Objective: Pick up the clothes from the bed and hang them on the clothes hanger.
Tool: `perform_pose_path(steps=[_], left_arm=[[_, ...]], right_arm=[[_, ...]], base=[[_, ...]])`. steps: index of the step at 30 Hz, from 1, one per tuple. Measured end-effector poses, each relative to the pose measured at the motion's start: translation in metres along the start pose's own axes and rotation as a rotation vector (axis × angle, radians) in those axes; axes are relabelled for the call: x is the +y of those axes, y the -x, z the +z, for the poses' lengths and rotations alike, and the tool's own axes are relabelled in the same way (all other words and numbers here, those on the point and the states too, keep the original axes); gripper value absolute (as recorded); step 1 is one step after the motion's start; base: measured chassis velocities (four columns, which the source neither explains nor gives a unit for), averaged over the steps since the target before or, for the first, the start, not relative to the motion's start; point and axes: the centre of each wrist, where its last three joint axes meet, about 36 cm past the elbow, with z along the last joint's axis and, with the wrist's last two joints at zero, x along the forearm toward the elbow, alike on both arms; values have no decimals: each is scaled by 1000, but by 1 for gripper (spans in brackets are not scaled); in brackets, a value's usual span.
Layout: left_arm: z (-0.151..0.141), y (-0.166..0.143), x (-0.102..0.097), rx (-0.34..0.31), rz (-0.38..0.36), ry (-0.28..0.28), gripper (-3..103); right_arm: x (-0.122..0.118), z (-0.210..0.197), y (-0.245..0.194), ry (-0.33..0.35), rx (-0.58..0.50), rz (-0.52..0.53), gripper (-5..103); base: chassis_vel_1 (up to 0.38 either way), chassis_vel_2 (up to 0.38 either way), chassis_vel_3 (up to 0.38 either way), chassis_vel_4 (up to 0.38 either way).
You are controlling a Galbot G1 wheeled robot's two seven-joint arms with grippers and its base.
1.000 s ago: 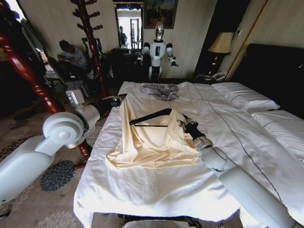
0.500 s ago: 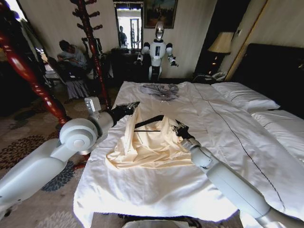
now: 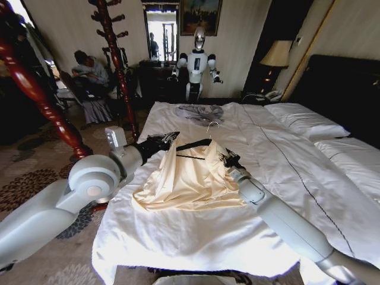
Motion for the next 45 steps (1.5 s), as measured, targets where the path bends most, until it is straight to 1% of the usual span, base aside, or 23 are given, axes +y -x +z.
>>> perform_pose_path(steps=[2, 4, 9, 10, 12, 14, 16, 18, 20, 21, 22, 24, 26, 28, 32, 33, 34, 35, 37, 38, 42, 44, 45], left_arm=[[3, 7, -7, 20, 27, 20, 1], [5, 18, -10, 39, 35, 56, 1], [2, 40, 3, 58, -9, 113, 1], [0, 47, 5, 59, -11, 127, 1], [0, 49, 5, 58, -11, 130, 1], [-10, 69, 2, 40, 6, 158, 1], [-13, 76, 0, 33, 13, 164, 1], [-21, 89, -9, 15, 38, 173, 1], [-30, 102, -27, 1, 92, 183, 1], [-30, 102, -27, 1, 92, 183, 1], [-33, 105, -37, 0, 121, 189, 1], [-34, 108, -49, 6, 155, 198, 1], [-30, 105, -56, 19, 179, 206, 1], [-27, 101, -57, 24, 185, 207, 1], [-5, 75, -39, 79, 150, 202, 1], [-5, 75, -39, 79, 150, 202, 1], [-1, 70, -35, 89, 143, 198, -2], [3, 65, -32, 98, 134, 194, -2], [15, 50, -25, 119, 119, 178, 8], [15, 50, -25, 119, 119, 178, 8], [31, 28, -19, 147, 104, 168, 29], [33, 25, -18, 153, 100, 171, 29], [35, 23, -18, 156, 100, 171, 34]], right_arm=[[5, 0, 3, -6, 5, -2, 19], [7, 0, 5, -10, 6, -5, 19], [8, -1, -2, -7, 1, -9, 19], [7, -1, -5, -6, 1, -11, 19], [7, -1, -6, -5, 0, -12, 19], [7, -5, -13, 4, -8, -16, 19], [6, -7, -15, 8, -10, -17, 19], [6, -9, -18, 13, -14, -16, 19], [5, -7, -18, 12, -7, -13, 19], [5, -7, -18, 12, -7, -13, 19], [4, -4, -18, 10, 0, -9, 19], [1, -2, -17, 11, 5, -1, 19], [-2, 0, -17, 15, 6, 7, 19], [-3, 1, -17, 18, 7, 11, 19], [-9, 5, -22, 44, 16, 22, 19], [-9, 5, -22, 44, 16, 22, 19], [-9, 5, -23, 48, 15, 24, 19], [-10, 6, -24, 50, 13, 25, 19], [-11, 9, -26, 52, 11, 31, 19], [-11, 9, -26, 52, 11, 31, 19], [-13, 10, -30, 56, 4, 38, 19], [-13, 9, -31, 55, 0, 38, 19], [-14, 9, -32, 54, -3, 38, 19]], base=[[0, 0, 0, 0], [0, 0, 0, 0], [0, 0, 0, 0], [0, 0, 0, 0], [0, 0, 0, 0], [0, 0, 0, 0], [0, 0, 0, 0], [0, 0, 0, 0], [0, 0, 0, 0], [0, 0, 0, 0], [0, 0, 0, 0], [0, 0, 0, 0], [0, 0, 0, 0], [0, 0, 0, 0], [0, 0, 0, 0], [0, 0, 0, 0], [0, 0, 0, 0], [0, 0, 0, 0], [0, 0, 0, 0], [0, 0, 0, 0], [0, 0, 0, 0], [0, 0, 0, 0], [0, 0, 0, 0]])
